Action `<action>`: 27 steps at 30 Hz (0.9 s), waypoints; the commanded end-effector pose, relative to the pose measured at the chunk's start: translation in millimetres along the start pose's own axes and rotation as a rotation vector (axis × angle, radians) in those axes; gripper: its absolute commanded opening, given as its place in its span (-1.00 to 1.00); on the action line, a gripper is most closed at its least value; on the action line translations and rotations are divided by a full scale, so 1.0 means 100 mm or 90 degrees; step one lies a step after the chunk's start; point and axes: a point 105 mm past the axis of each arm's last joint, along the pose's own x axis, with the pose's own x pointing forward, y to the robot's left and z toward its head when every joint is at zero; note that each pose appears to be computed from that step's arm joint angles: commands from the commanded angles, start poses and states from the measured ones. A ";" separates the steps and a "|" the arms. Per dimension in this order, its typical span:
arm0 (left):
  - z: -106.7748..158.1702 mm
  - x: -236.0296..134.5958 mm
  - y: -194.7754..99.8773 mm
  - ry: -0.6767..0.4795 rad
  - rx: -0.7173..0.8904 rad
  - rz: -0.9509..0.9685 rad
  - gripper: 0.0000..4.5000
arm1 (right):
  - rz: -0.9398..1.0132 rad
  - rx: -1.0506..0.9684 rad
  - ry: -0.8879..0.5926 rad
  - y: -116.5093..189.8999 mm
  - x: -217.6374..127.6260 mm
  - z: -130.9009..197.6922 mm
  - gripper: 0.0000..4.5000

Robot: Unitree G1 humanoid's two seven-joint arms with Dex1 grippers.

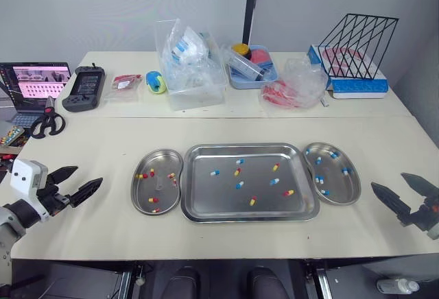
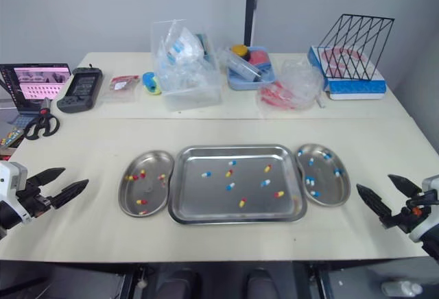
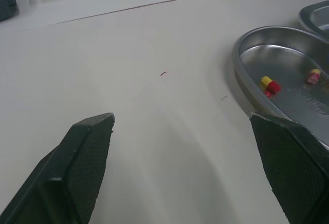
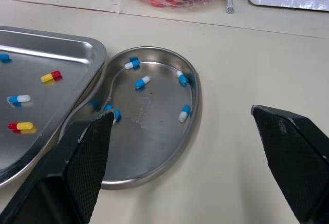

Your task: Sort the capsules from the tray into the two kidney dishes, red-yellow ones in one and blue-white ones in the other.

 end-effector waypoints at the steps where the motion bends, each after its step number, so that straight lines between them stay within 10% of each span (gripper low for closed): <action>1: 0.17 0.00 -0.04 -0.038 0.022 -0.007 0.97 | 0.029 -0.029 -0.018 0.08 0.07 0.17 1.00; 27: 0.23 0.35 -1.10 -0.042 0.056 -0.392 0.97 | 0.660 -0.207 0.067 2.27 1.32 0.53 1.00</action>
